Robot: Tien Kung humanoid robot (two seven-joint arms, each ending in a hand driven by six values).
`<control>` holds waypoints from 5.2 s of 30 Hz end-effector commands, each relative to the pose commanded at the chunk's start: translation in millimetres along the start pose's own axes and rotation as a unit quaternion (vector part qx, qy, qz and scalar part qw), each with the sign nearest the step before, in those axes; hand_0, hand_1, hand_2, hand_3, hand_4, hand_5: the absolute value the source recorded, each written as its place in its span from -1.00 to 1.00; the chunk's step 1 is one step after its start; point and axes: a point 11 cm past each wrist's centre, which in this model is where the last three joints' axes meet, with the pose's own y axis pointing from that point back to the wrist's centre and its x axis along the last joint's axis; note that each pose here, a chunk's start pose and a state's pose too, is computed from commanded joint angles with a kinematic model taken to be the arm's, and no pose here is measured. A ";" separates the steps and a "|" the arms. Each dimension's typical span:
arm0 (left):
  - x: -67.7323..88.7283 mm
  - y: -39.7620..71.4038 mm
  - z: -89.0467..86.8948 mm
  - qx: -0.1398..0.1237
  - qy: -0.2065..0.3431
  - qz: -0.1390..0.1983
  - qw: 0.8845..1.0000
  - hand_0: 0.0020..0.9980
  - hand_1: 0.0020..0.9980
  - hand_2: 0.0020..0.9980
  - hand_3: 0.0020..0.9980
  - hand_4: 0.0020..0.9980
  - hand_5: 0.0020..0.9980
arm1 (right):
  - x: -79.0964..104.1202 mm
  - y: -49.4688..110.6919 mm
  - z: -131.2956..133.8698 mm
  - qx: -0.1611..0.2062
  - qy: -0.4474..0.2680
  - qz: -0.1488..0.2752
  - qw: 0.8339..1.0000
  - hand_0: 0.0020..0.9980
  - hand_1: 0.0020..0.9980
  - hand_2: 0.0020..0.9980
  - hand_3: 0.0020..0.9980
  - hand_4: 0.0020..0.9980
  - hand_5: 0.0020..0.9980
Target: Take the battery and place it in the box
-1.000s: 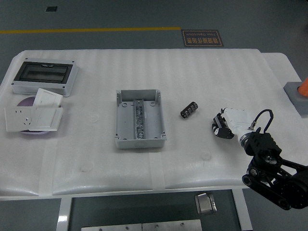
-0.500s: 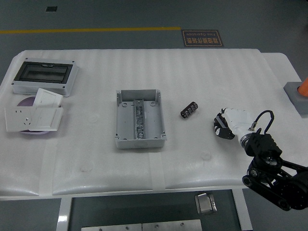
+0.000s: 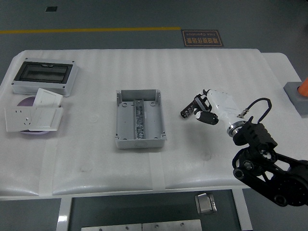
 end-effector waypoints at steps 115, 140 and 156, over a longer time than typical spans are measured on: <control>-7.4 0.3 3.2 0.000 0.000 -0.009 1.000 0.24 0.38 0.23 0.18 0.02 -0.61 | -42.8 -50.7 31.3 -0.062 0.068 -0.086 0.992 0.00 -0.12 0.37 0.54 0.23 -0.54; -5.7 0.2 0.7 0.006 0.000 -0.009 1.000 0.23 0.37 0.24 0.18 0.02 -0.61 | -53.0 -14.2 -87.8 0.146 0.066 -0.070 0.985 1.00 0.98 1.00 1.00 0.68 -0.21; -7.1 0.0 -1.1 0.012 -0.002 -0.011 1.000 0.23 0.37 0.24 0.18 0.00 -0.62 | -44.6 -21.7 -61.6 0.108 0.048 -0.049 0.992 1.00 1.00 1.00 1.00 0.76 -0.23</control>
